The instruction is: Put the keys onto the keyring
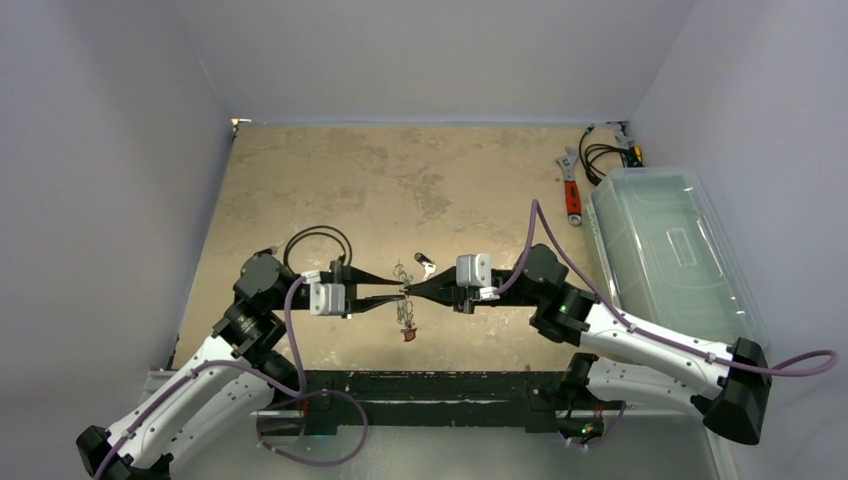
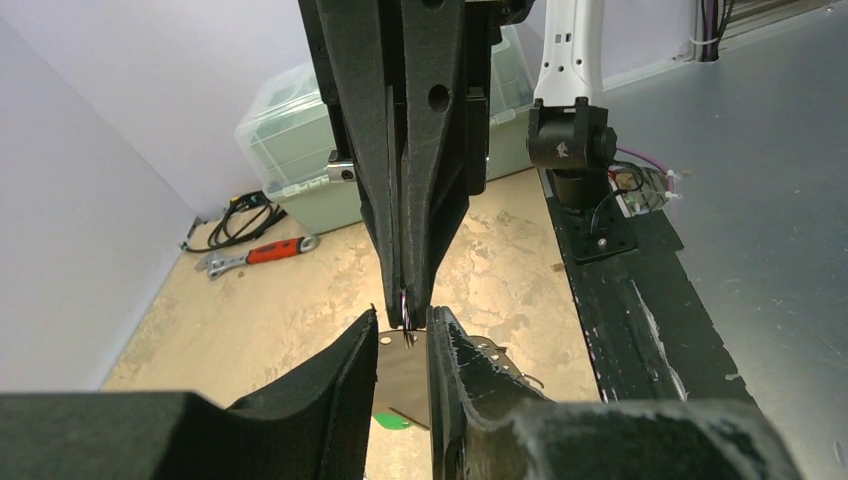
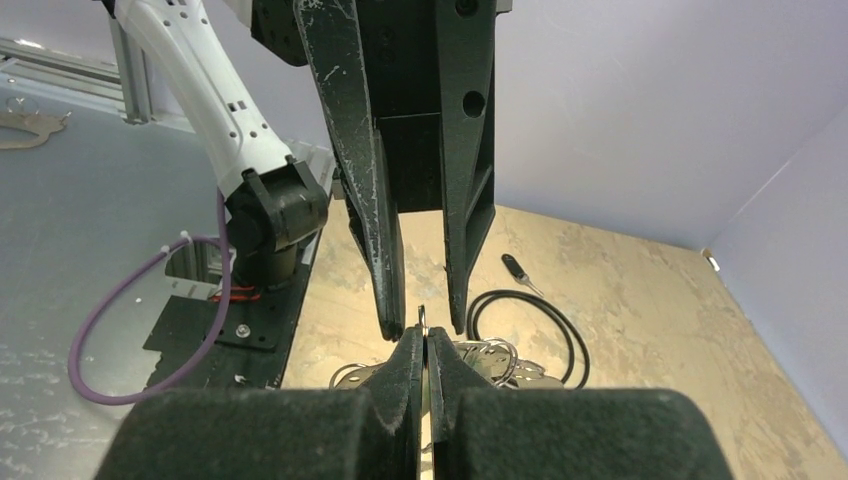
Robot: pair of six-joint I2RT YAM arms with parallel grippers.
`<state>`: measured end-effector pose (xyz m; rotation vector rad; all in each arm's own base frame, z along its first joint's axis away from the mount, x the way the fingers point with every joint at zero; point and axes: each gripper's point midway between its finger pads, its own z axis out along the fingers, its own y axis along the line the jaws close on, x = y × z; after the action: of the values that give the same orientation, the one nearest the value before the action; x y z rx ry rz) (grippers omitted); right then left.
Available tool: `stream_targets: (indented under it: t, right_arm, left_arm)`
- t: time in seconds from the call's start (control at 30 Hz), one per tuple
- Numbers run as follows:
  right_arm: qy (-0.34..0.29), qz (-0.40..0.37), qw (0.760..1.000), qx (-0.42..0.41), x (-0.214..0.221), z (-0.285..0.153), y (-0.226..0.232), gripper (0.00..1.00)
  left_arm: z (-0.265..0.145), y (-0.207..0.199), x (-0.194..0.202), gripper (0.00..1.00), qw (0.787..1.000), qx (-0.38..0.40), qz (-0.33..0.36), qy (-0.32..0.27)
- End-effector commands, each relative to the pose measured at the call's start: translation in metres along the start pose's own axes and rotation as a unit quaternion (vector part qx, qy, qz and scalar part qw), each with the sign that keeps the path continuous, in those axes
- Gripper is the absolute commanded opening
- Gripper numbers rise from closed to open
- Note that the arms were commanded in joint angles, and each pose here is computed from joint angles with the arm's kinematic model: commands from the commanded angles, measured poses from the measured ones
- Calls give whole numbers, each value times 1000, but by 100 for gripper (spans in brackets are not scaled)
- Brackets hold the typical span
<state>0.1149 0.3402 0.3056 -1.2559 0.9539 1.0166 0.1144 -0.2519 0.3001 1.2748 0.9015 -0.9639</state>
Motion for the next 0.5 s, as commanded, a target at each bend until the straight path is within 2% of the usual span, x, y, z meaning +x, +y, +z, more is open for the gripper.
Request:
stream_targets:
  t: [0.0,0.3,0.47]
  right_arm:
    - [-49,-25,998,10,-32,2,-7,0]
    - [-60,-25,998,16,-36,0,-8,0]
    - [-62,-22,998,16,-37,0,-8,0]
  left_arm:
    - [2,1,-7,22,1000,4,5,-13]
    - [1,5,-3,21,1000,-10,0,-4]
    - [1,9,-3,14,1000,-18,-2,-2]
